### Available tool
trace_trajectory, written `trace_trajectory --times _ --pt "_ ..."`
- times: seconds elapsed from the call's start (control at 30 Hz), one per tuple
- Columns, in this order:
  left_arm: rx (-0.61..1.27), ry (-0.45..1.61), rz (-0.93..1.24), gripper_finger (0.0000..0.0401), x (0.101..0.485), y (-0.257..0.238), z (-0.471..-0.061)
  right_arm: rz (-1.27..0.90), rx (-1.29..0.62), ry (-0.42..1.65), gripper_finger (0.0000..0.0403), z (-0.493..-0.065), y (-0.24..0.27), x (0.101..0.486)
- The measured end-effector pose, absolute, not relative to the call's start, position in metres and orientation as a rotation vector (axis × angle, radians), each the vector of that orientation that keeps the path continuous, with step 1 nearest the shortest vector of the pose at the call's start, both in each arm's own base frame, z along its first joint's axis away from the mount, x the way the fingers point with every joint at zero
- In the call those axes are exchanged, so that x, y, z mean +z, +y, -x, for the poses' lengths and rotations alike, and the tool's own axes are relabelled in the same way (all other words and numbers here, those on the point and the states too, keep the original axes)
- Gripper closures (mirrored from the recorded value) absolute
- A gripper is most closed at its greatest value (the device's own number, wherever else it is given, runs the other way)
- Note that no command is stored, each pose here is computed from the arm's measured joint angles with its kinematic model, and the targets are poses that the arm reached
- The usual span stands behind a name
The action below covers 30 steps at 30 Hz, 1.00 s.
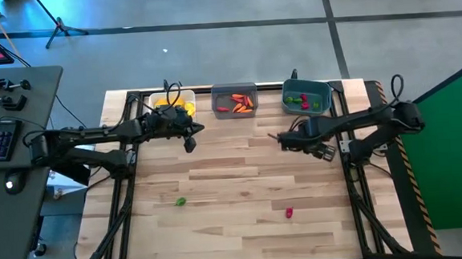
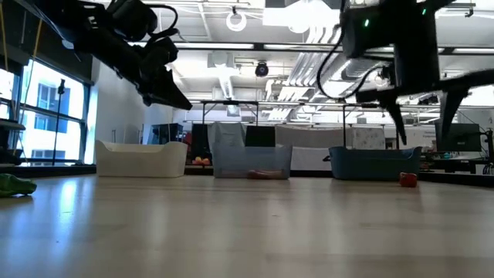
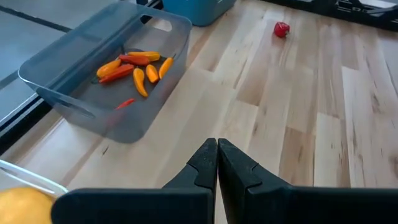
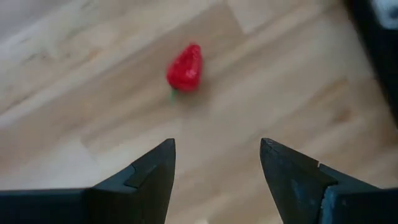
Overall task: Sort produce into baskets
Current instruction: Put the top red bell pepper into the blue bin
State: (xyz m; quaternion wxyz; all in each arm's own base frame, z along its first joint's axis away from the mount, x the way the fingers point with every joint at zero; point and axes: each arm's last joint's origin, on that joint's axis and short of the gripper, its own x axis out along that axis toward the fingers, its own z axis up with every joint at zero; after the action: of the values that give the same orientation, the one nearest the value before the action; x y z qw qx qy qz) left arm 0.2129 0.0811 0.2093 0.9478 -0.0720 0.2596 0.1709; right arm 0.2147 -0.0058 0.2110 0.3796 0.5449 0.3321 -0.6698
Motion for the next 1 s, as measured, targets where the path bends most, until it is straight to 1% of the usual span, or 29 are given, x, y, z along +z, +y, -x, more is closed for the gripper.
trace_trajectory --times 0.17,0.27,0.4,0.5,0.6,0.73,0.87,1.0 --pt "0.346 0.529 0.121 0.0401 0.21 0.081 -0.213 -1.451 -1.667 0.829 0.0178 -0.21 -0.034 0.18" --pt "0.349 0.529 0.12 0.0401 0.21 0.081 -0.213 -1.469 -1.692 0.788 0.0178 -0.203 -0.046 0.166" --pt "0.357 0.534 0.148 0.0401 0.209 0.081 -0.212 -1.477 -1.737 0.765 0.0178 -0.194 -0.053 0.155" --pt "0.359 0.538 0.152 0.0401 0.209 0.081 -0.212 -1.491 -1.734 0.735 0.0179 -0.191 -0.056 0.146" --pt "0.363 0.539 0.144 0.0401 0.209 0.082 -0.212 -1.5 -1.723 0.686 0.019 -0.189 -0.058 0.138" --pt "0.375 0.539 0.146 0.0401 0.209 0.084 -0.211 -1.476 -1.74 0.636 0.0228 -0.187 -0.058 0.136" --pt "0.381 0.539 0.144 0.0401 0.209 0.084 -0.211 -1.412 -1.739 0.61 0.0289 -0.188 -0.061 0.137" --pt "0.4 0.535 0.165 0.0401 0.209 0.085 -0.211 -1.336 -1.679 0.671 0.035 -0.194 -0.063 0.146"
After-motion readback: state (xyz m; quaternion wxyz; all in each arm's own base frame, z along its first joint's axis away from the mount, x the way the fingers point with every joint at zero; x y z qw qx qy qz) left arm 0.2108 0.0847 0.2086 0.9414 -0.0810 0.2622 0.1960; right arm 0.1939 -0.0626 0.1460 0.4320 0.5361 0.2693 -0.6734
